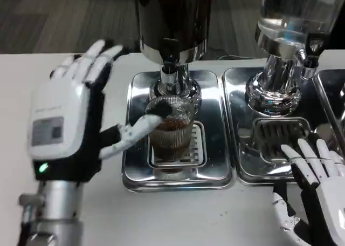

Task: Grasp the cup under the faucet to collect the drink, then remove the cup.

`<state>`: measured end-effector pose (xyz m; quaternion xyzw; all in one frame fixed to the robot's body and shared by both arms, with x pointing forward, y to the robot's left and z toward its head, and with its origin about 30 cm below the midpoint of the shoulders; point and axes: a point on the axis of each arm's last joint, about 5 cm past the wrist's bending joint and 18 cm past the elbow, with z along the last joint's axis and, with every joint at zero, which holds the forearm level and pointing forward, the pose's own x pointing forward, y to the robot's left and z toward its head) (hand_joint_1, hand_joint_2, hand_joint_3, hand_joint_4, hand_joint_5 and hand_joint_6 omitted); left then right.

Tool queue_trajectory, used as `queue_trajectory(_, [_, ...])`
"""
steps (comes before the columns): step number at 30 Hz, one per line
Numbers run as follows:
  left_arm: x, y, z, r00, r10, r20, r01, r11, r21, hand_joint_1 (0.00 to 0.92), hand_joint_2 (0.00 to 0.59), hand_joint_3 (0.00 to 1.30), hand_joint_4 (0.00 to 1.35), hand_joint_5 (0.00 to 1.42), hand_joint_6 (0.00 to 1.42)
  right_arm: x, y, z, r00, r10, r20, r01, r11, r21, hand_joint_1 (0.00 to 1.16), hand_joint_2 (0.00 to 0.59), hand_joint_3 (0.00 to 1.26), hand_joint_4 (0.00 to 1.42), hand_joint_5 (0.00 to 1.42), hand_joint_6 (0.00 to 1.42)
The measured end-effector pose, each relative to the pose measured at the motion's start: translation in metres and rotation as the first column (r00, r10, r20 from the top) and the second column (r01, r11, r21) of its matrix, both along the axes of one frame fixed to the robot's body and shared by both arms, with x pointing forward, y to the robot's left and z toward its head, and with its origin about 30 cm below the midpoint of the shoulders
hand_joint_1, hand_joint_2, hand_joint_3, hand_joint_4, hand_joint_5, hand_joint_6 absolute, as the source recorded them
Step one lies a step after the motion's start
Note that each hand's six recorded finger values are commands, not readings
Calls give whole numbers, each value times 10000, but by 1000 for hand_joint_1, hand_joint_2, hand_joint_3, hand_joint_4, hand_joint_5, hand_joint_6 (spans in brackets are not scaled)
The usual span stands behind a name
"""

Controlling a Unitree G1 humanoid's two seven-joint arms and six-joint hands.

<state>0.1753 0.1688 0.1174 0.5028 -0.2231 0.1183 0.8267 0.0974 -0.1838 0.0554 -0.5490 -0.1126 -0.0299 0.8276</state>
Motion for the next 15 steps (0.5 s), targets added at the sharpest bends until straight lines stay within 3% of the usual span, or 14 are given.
queue_trajectory(4, [-176,164,-85,9976,534,-444,-533,9986,34,0,63,245,25,221,152,30,-12,14,9999,112,-74,-113,9999,-102,150,481,183,65,0,79])
queue_trajectory(9, [-379,247,-201,9920,910,-872,-909,9958,45,0,66,242,13,213,148,136,14,71,9992,382,69,-381,9992,-96,148,464,167,53,0,80])
queue_trajectory(15, [-592,325,-388,9769,1420,-1594,-1431,9897,51,0,55,164,0,156,99,229,121,109,9980,629,51,-630,9970,457,157,441,150,36,0,82])
